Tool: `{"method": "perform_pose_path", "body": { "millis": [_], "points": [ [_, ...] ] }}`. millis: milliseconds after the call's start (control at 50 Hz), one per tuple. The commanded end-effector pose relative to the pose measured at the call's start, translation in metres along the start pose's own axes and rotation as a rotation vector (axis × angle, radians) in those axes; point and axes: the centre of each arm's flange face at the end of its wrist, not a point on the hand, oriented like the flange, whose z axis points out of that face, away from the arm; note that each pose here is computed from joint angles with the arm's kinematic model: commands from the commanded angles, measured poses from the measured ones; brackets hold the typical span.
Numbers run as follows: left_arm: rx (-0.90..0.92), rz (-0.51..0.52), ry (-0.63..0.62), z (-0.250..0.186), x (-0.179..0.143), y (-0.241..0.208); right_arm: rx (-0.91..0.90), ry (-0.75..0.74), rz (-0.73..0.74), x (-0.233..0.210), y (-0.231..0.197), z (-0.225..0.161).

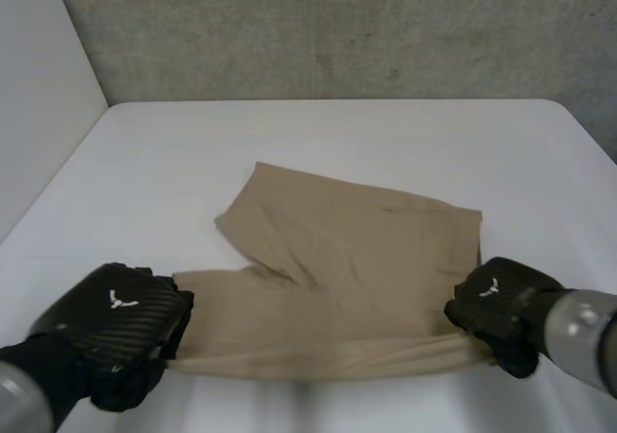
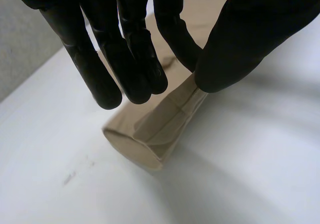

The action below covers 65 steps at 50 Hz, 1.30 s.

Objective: Fold the shorts.

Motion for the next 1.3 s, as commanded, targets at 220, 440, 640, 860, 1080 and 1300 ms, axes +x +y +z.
{"method": "perform_pose_path", "body": {
  "millis": [220,440,640,860,1080,1300],
  "points": [
    [0.136,0.111,0.035,0.037,-0.005,-0.031,0.015,-0.091,0.071,0.031,0.019,0.013],
    [0.15,0.126,0.03,0.111,-0.011,-0.041,0.061,0.013,0.12,0.047,0.018,0.046],
    [0.34,0.139,-0.112,0.2,-0.031,-0.081,0.115,0.17,0.163,0.071,0.007,0.082],
    [0.492,0.315,-0.25,0.299,-0.035,-0.094,0.201,0.455,0.123,0.112,-0.011,0.132],
    [0.591,0.346,-0.227,0.364,-0.021,-0.075,0.229,0.488,0.095,0.116,-0.012,0.198],
    [0.769,0.372,-0.285,0.376,0.007,-0.074,0.345,0.649,0.1,0.147,-0.034,0.191]
  ]
}}
